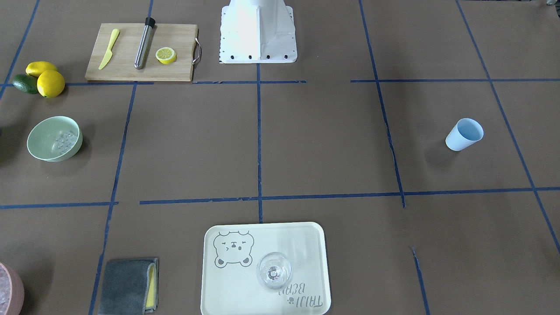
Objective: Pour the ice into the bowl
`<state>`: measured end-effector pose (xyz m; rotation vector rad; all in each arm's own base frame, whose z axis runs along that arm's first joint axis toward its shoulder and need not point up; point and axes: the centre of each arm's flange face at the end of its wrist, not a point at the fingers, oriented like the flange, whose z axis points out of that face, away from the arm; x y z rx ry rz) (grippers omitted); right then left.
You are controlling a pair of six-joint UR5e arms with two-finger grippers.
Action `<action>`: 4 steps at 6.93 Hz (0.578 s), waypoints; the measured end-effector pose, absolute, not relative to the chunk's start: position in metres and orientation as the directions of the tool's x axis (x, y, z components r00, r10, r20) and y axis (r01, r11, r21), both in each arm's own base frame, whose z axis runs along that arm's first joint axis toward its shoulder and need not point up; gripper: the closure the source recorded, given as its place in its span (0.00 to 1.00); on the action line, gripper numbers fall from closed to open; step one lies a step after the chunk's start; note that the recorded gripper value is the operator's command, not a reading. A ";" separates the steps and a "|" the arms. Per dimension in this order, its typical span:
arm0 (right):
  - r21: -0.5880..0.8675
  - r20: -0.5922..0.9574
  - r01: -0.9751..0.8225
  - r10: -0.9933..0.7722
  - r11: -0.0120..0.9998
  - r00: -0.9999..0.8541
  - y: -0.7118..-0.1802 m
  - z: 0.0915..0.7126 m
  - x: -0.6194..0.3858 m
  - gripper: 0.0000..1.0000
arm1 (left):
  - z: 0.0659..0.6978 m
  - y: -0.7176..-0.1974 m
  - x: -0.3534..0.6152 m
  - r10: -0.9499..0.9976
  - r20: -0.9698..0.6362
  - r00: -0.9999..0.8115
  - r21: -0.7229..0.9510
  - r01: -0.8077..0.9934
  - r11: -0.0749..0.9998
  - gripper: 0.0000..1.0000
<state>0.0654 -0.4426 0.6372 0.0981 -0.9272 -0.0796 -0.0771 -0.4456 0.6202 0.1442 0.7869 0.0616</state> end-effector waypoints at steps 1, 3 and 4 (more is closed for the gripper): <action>0.118 0.794 0.026 -0.110 0.993 0.598 -0.442 0.638 0.066 0.00 | 0.618 -0.447 -0.078 0.107 -0.701 0.705 0.151 0.000 0.989 0.00; 0.118 0.793 0.021 -0.107 0.993 0.599 -0.442 0.638 0.068 0.00 | 0.617 -0.448 -0.079 0.106 -0.701 0.705 0.152 0.002 0.988 0.00; 0.119 0.793 0.019 -0.106 0.993 0.600 -0.442 0.637 0.069 0.00 | 0.616 -0.449 -0.080 0.106 -0.700 0.706 0.154 0.004 0.988 0.00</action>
